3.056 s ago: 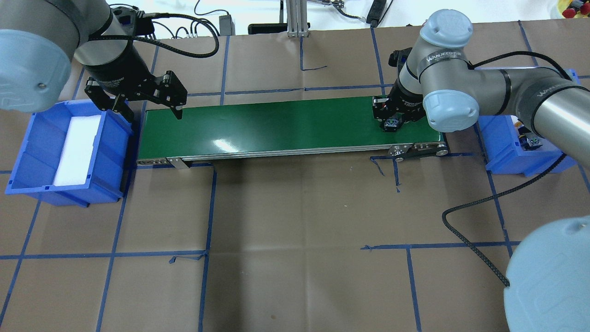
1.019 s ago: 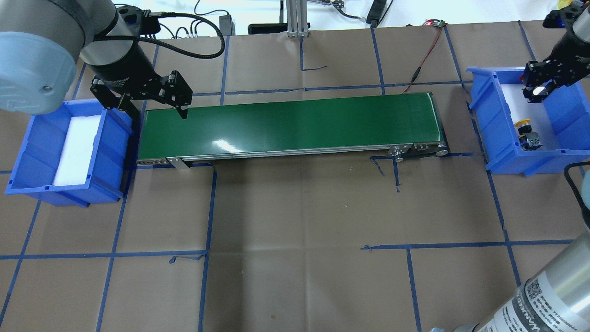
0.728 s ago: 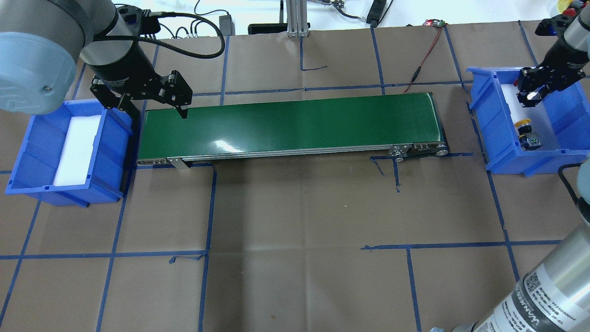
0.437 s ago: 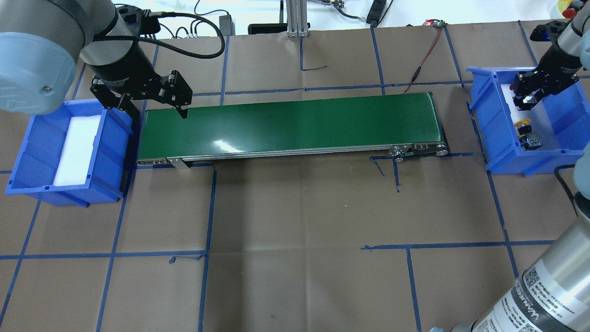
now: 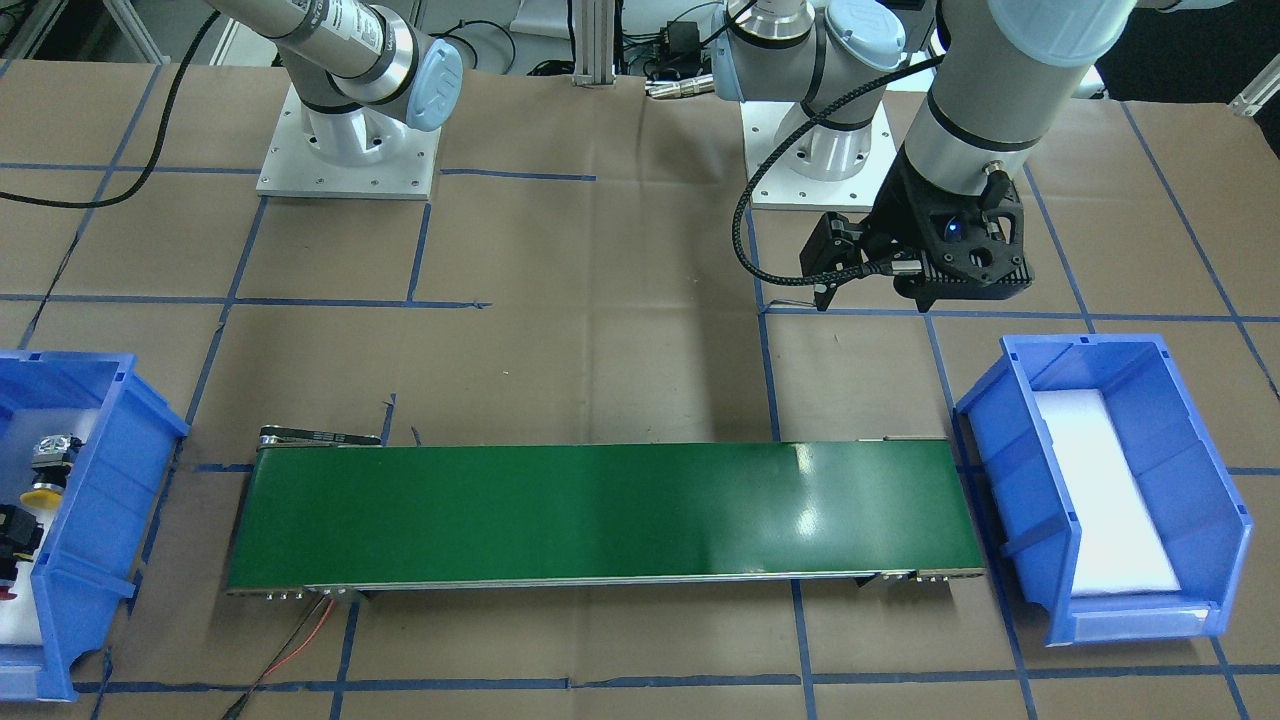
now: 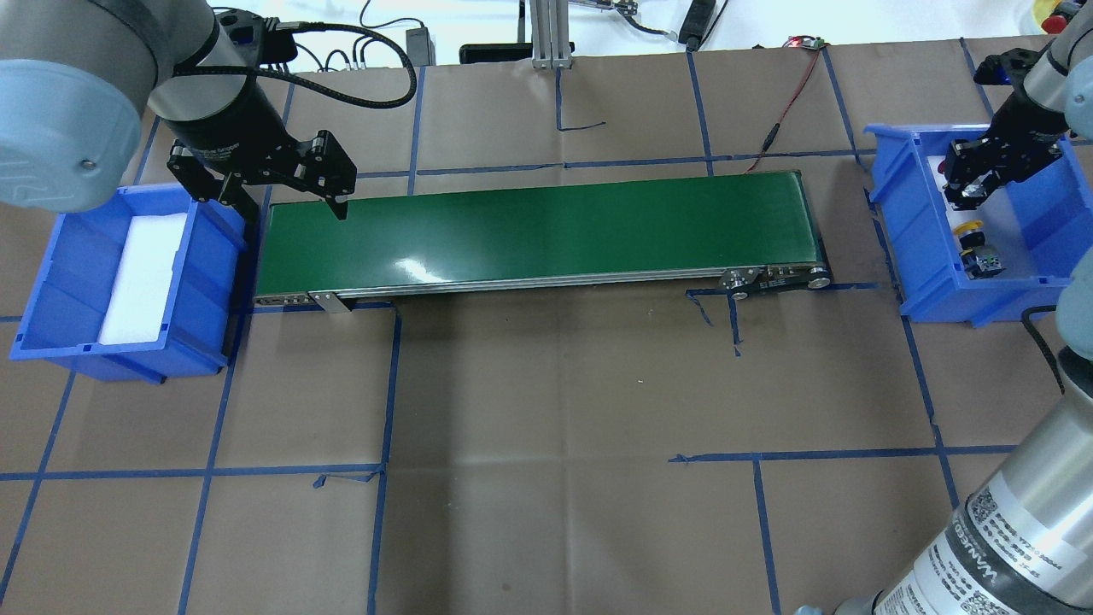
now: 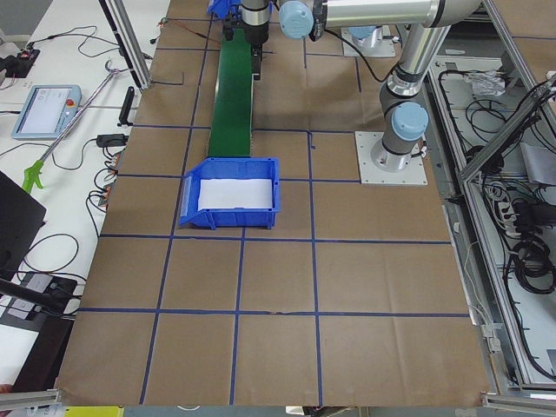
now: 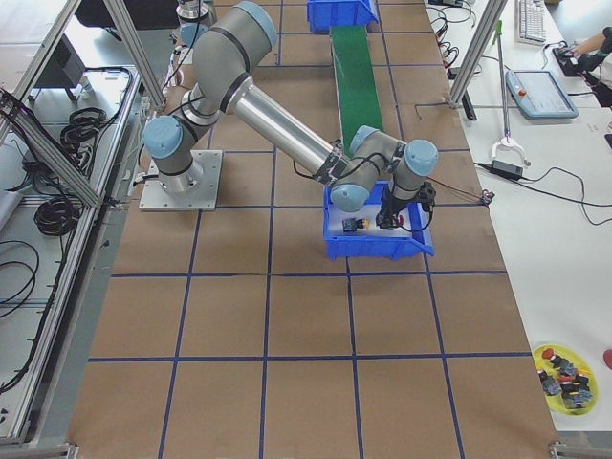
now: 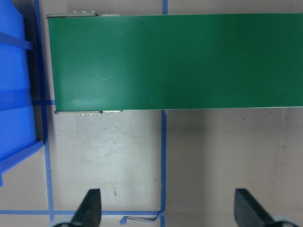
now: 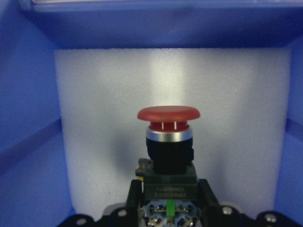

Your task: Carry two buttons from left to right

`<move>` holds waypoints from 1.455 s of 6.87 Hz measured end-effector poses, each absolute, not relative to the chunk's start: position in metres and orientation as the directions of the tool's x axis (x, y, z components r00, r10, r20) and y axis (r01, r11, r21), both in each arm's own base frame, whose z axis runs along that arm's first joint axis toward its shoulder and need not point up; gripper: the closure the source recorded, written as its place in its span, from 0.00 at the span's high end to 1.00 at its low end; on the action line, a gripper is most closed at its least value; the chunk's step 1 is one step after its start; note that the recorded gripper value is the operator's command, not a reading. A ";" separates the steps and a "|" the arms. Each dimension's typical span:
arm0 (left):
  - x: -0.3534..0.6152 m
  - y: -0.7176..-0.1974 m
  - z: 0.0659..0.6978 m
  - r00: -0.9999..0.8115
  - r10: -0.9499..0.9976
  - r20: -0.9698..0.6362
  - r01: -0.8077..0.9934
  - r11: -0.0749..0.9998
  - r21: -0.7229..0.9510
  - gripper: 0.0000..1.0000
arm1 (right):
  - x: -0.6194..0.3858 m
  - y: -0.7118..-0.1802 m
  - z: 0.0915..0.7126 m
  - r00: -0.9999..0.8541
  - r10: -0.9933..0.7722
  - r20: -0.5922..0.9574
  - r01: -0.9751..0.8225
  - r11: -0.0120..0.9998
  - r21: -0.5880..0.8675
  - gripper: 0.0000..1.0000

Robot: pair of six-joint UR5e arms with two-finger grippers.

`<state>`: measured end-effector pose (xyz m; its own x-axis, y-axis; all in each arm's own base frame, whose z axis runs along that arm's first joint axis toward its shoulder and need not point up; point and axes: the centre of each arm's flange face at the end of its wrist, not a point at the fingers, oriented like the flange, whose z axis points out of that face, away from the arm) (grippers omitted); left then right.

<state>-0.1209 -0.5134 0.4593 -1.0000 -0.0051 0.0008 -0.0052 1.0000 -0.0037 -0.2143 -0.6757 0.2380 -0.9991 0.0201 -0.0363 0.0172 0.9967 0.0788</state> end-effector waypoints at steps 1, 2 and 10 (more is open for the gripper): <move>-0.121 -0.513 0.459 -1.000 -0.005 0.001 -0.005 1.000 -0.004 1.00 | -0.213 -0.676 0.237 -0.999 0.020 -0.040 0.017 0.997 0.079 0.99; -0.121 -0.513 0.459 -1.000 -0.005 0.001 -0.005 1.000 -0.004 1.00 | -0.212 -0.676 0.238 -0.999 0.021 -0.049 0.018 0.997 0.073 0.99; -0.121 -0.513 0.459 -1.000 -0.004 0.001 -0.004 1.000 -0.004 1.00 | -0.182 -0.644 0.374 -1.000 0.005 -0.016 0.005 1.000 -0.025 1.00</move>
